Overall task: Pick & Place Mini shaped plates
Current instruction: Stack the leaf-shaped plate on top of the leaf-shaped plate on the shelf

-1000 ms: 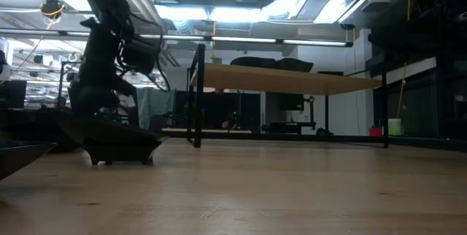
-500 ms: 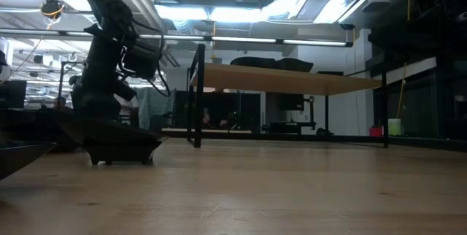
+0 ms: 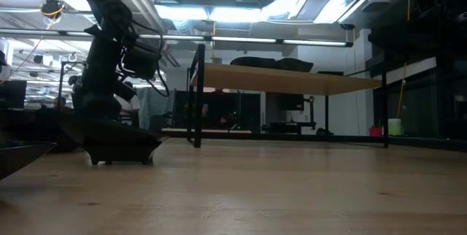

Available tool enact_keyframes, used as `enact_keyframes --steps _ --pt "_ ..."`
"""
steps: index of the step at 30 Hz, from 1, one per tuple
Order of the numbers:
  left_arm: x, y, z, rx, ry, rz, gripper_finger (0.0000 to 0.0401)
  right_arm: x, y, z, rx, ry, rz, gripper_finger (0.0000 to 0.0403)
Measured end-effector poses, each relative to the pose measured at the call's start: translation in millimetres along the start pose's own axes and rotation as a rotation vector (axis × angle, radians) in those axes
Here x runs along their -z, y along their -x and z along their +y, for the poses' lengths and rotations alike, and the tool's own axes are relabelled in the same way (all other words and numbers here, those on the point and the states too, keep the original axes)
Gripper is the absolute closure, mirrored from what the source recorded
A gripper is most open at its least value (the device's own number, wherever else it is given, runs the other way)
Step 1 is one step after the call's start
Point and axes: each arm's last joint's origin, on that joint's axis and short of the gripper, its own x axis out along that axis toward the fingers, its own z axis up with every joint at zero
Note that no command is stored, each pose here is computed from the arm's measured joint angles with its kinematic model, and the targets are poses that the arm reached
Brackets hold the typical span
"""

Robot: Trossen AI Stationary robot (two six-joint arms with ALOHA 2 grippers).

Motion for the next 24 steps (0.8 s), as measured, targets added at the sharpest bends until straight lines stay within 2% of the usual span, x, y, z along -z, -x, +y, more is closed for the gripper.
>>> enact_keyframes --steps 9,24 --pt "5 10 -9 0.003 -0.014 -0.055 0.04 0 0 0 0.001 0.0 0.0 0.0271" --pt "40 66 -16 0.128 0.048 -0.379 0.04 0 0 0 0.0 0.0 0.0 0.0271"
